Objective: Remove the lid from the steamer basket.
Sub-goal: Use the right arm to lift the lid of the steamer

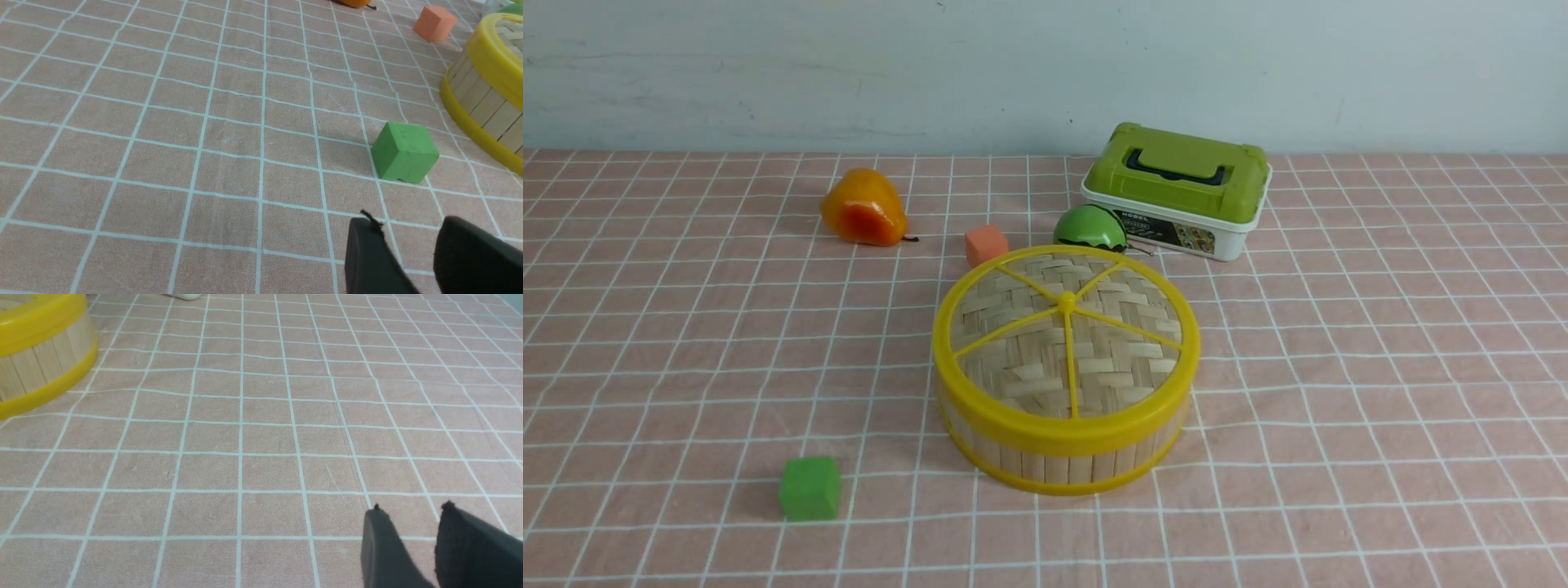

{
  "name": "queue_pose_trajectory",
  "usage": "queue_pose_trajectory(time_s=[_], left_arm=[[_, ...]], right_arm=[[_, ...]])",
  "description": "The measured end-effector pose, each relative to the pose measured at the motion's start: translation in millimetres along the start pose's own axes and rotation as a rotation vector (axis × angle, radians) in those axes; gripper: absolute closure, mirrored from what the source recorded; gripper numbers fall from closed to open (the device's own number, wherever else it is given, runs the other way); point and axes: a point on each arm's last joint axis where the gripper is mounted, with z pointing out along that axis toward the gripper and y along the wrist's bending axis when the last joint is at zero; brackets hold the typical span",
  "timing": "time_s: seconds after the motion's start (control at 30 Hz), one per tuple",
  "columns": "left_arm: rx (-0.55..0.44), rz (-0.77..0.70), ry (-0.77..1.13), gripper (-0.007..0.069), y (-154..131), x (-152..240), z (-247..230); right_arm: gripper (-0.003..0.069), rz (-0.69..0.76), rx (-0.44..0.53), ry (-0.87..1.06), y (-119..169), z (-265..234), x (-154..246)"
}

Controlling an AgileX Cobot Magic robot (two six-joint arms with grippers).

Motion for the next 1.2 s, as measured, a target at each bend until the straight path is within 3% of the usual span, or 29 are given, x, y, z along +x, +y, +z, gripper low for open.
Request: queue_pose_trajectory(time_s=[0.93, 1.03, 1.1, 1.13, 1.2], left_arm=[[0.0, 0.0, 0.0, 0.0386, 0, 0, 0], [0.0, -0.001, 0.0, 0.0386, 0, 0, 0], [0.0, -0.001, 0.0, 0.0386, 0, 0, 0], [0.0, -0.001, 0.0, 0.0386, 0, 0, 0], [0.0, -0.001, 0.0, 0.0386, 0, 0, 0]], right_arm=[[0.0455, 0.015, -0.006, -0.001, 1, 0, 0], [0.045, 0.162, -0.048, -0.006, 4, 0, -1], [0.0447, 0.408, -0.11, -0.004, 10, 0, -2], [0.0445, 0.65, -0.169, 0.013, 15, -1, -2], [0.0442, 0.832, -0.215, 0.029, 18, -1, -4]])
